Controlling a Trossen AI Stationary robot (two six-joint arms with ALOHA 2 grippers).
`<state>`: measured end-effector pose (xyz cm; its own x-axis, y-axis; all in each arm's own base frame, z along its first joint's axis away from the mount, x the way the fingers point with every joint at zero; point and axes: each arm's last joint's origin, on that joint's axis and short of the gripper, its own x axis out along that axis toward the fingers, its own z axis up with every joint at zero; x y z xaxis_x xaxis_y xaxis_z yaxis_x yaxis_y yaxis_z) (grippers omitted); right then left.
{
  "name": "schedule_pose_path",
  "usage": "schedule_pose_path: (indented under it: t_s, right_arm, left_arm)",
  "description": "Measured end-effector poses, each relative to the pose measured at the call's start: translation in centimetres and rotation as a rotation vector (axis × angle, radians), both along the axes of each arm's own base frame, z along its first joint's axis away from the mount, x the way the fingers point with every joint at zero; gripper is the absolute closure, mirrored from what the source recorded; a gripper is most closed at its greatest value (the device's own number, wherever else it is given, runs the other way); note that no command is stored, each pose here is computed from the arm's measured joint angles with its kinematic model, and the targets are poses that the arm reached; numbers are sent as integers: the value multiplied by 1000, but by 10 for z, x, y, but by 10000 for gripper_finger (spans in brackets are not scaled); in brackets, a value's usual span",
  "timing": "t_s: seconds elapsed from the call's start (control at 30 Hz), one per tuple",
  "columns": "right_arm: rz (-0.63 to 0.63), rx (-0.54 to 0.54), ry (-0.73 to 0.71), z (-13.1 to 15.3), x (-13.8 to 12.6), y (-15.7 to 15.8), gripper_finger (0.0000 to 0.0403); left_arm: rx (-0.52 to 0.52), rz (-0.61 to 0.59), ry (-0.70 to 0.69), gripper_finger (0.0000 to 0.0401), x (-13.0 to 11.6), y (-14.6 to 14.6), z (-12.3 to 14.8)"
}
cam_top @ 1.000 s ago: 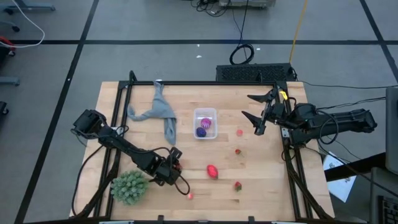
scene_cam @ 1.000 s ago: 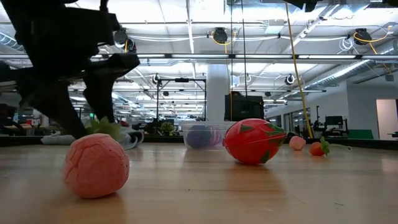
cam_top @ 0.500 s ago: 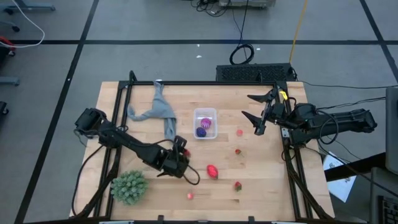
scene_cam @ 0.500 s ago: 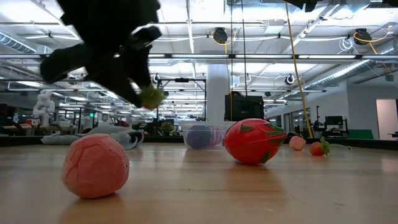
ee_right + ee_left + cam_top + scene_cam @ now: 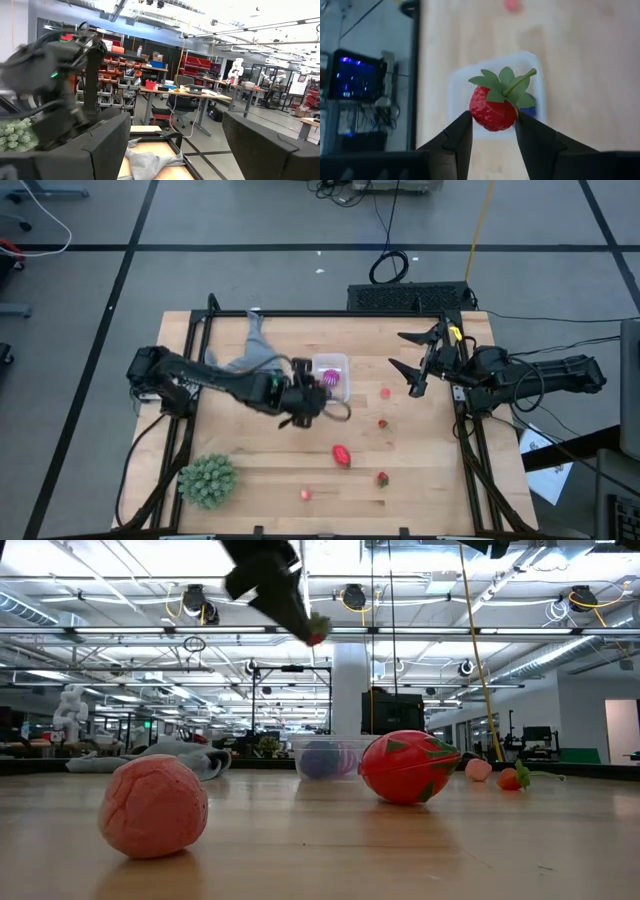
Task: Pick and placing Produce into tupperware
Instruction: Put the middle left red strawberry into the transparent bin
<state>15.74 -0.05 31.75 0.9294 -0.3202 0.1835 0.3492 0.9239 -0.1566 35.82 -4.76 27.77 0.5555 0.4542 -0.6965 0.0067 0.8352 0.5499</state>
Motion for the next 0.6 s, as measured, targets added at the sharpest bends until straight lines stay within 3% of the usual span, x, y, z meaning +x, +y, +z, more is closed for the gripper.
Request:
schedule_pose_path:
  t_s: [0.13,0.37,0.47,0.6]
  right_arm:
    - [-2,-11,3,0,0,0,94]
    - [-2,-13,6,0,0,0,94]
    - [-3,-16,7,0,0,0,94]
    - [-3,-18,21,-1,0,0,94]
  left_arm:
    - [-93,75,-86,260,9,27,21]
    - [-417,113,-171,260,14,65,33]
    - [-471,132,-180,260,14,73,33]
    - [-470,144,-183,260,14,77,33]
